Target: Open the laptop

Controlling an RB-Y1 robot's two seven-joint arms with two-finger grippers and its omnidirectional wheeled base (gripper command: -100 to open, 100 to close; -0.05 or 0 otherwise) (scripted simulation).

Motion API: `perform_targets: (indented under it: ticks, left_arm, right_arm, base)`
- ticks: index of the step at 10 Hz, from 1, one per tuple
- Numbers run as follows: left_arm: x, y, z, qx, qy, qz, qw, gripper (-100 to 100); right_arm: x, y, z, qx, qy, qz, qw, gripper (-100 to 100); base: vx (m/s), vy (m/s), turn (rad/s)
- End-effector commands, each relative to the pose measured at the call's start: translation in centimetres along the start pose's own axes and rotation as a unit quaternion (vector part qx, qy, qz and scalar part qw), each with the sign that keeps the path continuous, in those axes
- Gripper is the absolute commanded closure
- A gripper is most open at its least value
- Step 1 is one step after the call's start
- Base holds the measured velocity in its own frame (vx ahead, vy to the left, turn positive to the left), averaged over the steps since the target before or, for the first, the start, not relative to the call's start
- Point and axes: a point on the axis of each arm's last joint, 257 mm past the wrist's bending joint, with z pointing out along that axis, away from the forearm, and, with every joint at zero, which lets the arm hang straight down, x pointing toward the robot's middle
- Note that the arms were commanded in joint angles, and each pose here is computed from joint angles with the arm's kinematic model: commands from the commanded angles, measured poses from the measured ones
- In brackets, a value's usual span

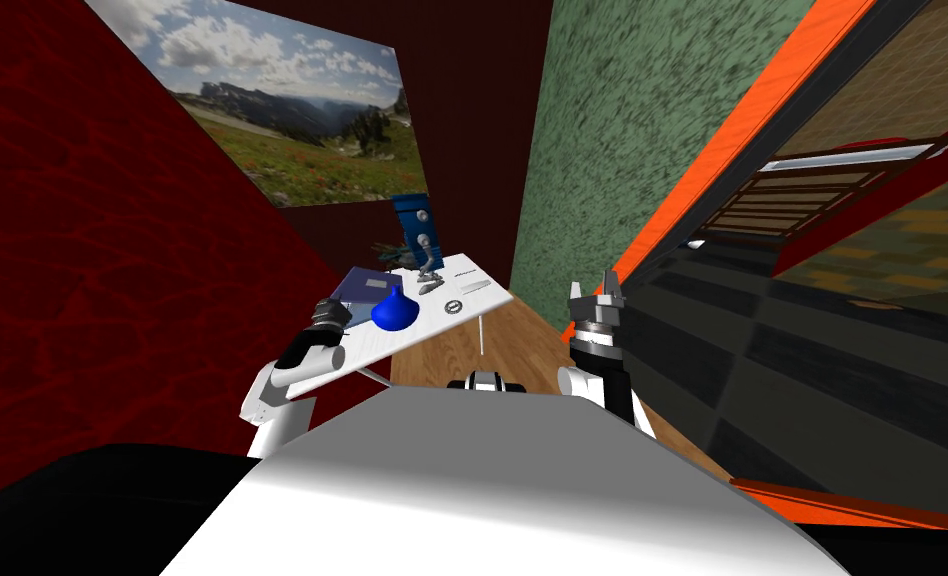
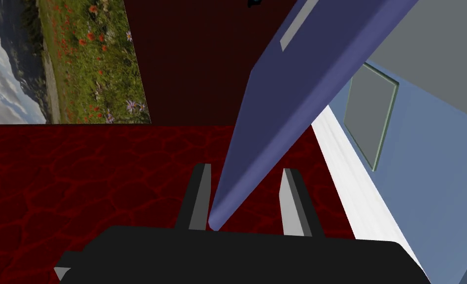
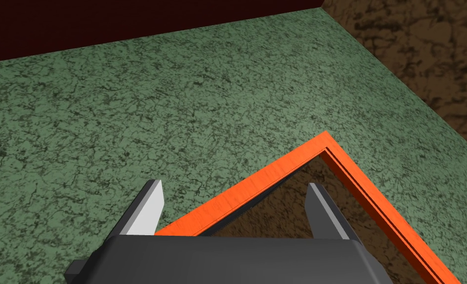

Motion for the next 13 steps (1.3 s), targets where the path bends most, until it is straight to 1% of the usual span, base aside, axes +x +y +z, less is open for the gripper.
perform_targets:
  ticks: [1, 2, 10, 11, 12, 13]
  left_arm:
    - [0.3, 0.5, 0.1, 0.001, 0.000, -0.021, 0.9998, 100]
    - [-0.1, -0.4, -0.2, 0.000, -0.001, -0.025, 0.9997, -100]
    - [-1.0, -4.4, -1.7, -0.002, 0.001, -0.027, 0.9996, -100]
    - [-1.0, -3.9, -1.6, -0.004, 0.001, -0.027, 0.9996, -100]
    - [-1.0, -3.9, -1.6, -0.005, 0.001, -0.027, 0.9996, 0]
    - [-1.0, -3.9, -1.6, -0.005, 0.001, -0.027, 0.9996, 0]
  right_arm:
    - [0.0, 0.0, 0.0, 0.000, 0.000, 0.000, 1.0000, 0]
    - [0.0, 0.0, 0.0, 0.000, 0.000, 0.000, 1.0000, 0]
    - [0.0, 0.0, 0.0, 0.000, 0.000, 0.000, 1.0000, 0]
    - [0.0, 0.0, 0.0, 0.000, 0.000, 0.000, 1.0000, 0]
    - [0.0, 0.0, 0.0, 0.000, 0.000, 0.000, 1.0000, 0]
    - [0.0, 0.0, 0.0, 0.000, 0.000, 0.000, 1.0000, 0]
  base:
    - [-0.020, 0.023, -0.002]
    - [0.015, 0.009, 0.002]
    - [0.026, 0.005, 0.003]
    - [0.009, 0.005, 0.001]
    - [0.000, 0.000, 0.000]
    - [0.000, 0.000, 0.000]
